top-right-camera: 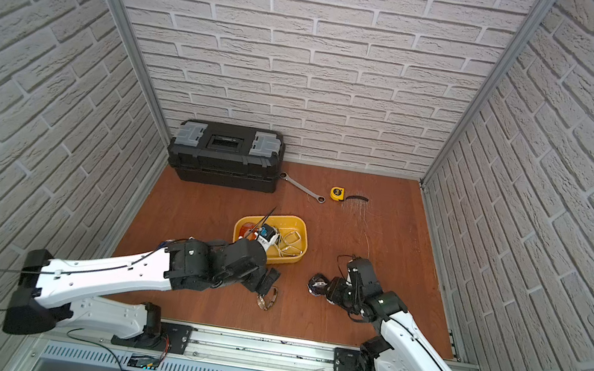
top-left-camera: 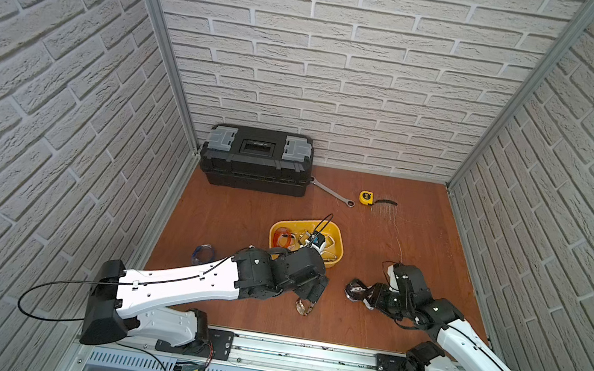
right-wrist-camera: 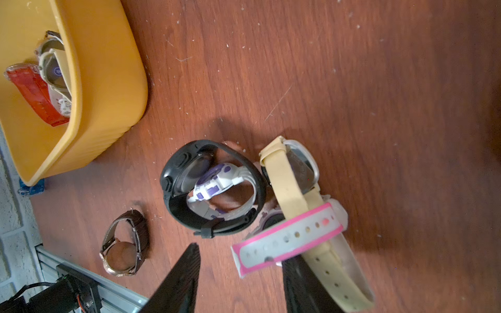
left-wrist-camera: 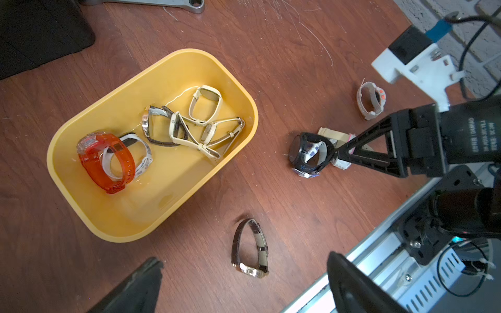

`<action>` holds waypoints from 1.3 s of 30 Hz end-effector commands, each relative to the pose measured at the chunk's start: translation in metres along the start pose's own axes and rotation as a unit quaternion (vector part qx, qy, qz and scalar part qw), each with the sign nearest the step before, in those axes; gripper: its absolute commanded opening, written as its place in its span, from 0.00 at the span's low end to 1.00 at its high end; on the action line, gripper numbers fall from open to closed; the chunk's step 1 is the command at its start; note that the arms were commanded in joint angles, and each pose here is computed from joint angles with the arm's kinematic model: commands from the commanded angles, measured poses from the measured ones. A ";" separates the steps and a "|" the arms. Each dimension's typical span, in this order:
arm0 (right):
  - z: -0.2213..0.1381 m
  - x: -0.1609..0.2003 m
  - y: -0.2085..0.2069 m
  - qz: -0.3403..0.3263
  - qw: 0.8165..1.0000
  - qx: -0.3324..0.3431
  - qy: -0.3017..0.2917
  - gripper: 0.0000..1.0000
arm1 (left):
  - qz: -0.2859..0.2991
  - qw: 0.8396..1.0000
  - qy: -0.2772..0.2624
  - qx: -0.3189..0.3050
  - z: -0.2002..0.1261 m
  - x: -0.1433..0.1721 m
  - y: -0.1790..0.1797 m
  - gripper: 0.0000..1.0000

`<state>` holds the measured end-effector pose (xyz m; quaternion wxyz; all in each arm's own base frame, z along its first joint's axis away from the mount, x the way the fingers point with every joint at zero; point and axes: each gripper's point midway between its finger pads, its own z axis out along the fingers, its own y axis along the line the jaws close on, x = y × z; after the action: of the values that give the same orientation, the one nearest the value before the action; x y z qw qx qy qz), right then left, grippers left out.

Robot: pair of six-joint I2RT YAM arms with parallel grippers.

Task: Put the watch into the storage box
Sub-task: Pick up the watch at the center of the board.

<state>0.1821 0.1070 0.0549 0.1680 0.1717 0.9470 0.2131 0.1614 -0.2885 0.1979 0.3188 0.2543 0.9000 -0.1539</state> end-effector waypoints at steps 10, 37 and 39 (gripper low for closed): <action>0.010 -0.017 -0.008 -0.015 0.999 0.038 -0.028 0.31 | -0.010 1.000 -0.017 -0.021 -0.007 -0.001 0.011 0.98; -0.048 -0.053 0.104 -0.122 0.989 -0.080 0.023 0.02 | -0.053 0.996 -0.056 -0.051 -0.024 0.002 0.043 0.98; -0.052 -0.059 0.118 -0.137 0.986 -0.087 0.027 0.02 | -0.061 0.995 -0.062 -0.052 -0.028 0.003 0.047 0.98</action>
<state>0.2393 0.1506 0.1507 0.1835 0.0545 0.9496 0.2482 0.1674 -0.2462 0.2055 0.3604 0.1952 0.9014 -0.1394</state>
